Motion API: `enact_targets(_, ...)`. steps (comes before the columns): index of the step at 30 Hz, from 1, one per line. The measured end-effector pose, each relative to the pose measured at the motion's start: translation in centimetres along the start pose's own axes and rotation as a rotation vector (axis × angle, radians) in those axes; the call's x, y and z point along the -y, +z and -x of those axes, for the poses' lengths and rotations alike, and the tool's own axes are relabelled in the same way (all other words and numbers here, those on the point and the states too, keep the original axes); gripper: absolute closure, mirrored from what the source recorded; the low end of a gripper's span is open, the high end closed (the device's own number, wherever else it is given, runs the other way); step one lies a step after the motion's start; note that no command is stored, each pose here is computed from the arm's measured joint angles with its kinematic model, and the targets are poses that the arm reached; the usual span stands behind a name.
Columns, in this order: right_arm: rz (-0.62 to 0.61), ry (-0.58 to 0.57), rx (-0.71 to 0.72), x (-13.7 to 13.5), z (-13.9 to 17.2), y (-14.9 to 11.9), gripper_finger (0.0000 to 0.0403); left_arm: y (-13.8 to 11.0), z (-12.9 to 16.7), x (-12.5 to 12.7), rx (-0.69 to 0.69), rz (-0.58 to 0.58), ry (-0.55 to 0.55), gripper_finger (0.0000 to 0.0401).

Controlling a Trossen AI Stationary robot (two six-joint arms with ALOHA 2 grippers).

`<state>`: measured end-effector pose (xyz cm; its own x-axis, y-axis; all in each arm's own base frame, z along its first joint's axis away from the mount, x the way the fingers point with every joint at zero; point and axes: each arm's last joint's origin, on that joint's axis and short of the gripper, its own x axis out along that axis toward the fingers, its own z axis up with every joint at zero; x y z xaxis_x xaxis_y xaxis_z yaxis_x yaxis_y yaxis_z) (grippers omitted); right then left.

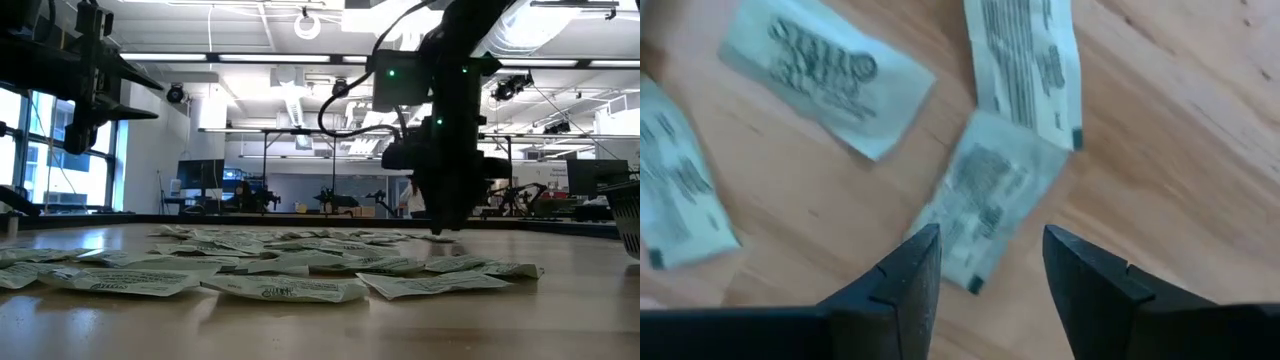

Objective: Pick and place Stevia / Truvia into bins
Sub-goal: Put the stevia packet into the black bin

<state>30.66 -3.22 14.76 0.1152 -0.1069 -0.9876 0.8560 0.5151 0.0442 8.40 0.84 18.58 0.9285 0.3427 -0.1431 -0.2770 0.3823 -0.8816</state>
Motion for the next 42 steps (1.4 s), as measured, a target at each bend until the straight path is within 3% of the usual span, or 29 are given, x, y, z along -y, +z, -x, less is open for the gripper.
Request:
enact_targets(14, -0.065, -0.038, -0.017, -0.4, -2.1, 0.1, 0.0265, -0.1, 0.0, -0.3, -0.011, -0.01, 0.025, 0.0186)
enact_targets(19, -0.081, -0.033, -0.028, -0.4, -2.1, 0.1, 0.031, -0.1, 0.0, -0.3, -0.011, -0.01, 0.025, 0.0186)
enact_targets(24, -0.052, 0.001, -0.019, -1.0, -1.1, -0.8, 0.0383, -0.1, 0.0, -0.3, -0.01, -0.01, 0.025, 0.0186)
enact_targets(30, -0.046, 0.027, -0.013, -1.1, 3.3, -3.7, 0.0387, -0.1, 0.0, -0.3, -0.011, -0.01, 0.025, 0.0186)
enact_targets(33, 0.035, 0.023, -0.017, -0.8, 5.8, -6.3, 0.0396, -0.1, 0.0, -0.3, -0.01, -0.01, 0.025, 0.0186)
enact_targets(35, 0.109, 0.098, -0.006, -1.0, 7.8, -8.1, 0.0397, -0.1, 0.0, -0.3, -0.01, -0.01, 0.025, 0.0186)
enact_targets(38, 0.192, 0.187, -0.058, -1.0, 10.0, -10.9, 0.0393, -0.1, 0.0, -0.3, -0.011, -0.01, 0.025, 0.0186)
enact_targets(42, 0.206, 0.201, -0.173, -1.0, 11.0, -14.7, 0.0398, -0.1, 0.0, -0.3, -0.011, -0.017, 0.025, 0.0186)
